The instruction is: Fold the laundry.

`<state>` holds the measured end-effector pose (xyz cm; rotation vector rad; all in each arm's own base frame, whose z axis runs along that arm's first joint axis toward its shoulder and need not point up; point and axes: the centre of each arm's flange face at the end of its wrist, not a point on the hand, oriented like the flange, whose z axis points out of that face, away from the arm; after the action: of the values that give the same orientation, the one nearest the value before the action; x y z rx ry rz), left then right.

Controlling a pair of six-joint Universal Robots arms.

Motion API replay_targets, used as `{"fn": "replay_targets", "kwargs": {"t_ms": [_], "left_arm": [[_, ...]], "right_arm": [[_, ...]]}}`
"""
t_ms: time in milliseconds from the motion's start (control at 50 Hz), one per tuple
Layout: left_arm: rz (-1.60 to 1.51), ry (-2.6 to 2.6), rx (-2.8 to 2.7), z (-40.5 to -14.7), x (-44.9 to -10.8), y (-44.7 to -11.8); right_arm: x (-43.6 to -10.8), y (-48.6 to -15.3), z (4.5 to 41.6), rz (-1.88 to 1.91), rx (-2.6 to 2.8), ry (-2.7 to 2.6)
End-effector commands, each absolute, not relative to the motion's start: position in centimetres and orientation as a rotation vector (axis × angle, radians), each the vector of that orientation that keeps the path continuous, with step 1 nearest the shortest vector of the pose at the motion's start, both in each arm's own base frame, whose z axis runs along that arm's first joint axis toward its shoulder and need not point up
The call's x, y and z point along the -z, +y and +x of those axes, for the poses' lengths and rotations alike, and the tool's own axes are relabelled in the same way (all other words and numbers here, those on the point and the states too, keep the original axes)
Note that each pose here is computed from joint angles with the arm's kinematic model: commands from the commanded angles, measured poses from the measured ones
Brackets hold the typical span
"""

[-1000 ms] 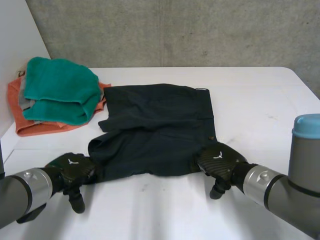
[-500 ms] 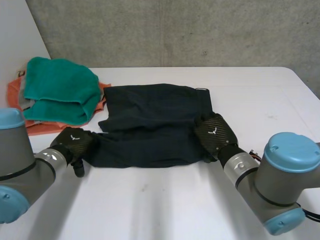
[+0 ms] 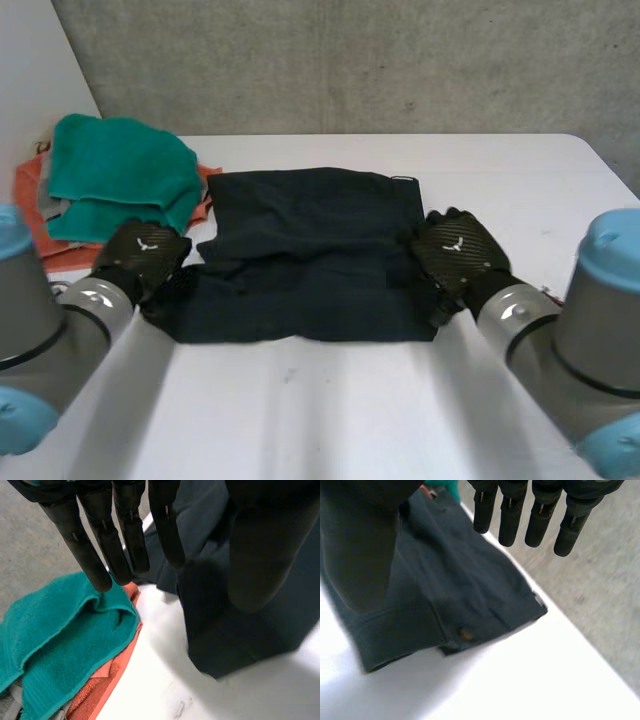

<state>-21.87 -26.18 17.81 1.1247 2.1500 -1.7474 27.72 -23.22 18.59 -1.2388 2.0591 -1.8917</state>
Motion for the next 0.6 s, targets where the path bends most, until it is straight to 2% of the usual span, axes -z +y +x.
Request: {"fn": "replay_targets", "kwargs": {"t_ms": [20, 120, 240, 400, 600], "left_arm": [[1.061, 2.321, 1.751, -19.9, -21.0, -23.3], [1.072, 2.379, 1.732, -19.5, -20.1, -23.4], [1.1, 2.406, 1.642, -19.1, -17.5, -24.7], [1.209, 2.408, 1.601, -20.3, -15.5, -24.7], [1.152, 2.328, 1.596, -20.5, -13.7, -27.8]], "right_arm": [[-19.9, -19.7, 25.3, -1.288, 1.526, 2.27], [-18.7, -18.8, 25.8, -1.318, 1.473, 2.212], [-16.9, -19.0, 26.8, -1.322, 1.513, 2.154], [-14.9, -20.6, 28.2, -1.263, 1.638, 2.073], [-12.5, -22.7, 29.8, -1.262, 1.774, 2.021]]}}
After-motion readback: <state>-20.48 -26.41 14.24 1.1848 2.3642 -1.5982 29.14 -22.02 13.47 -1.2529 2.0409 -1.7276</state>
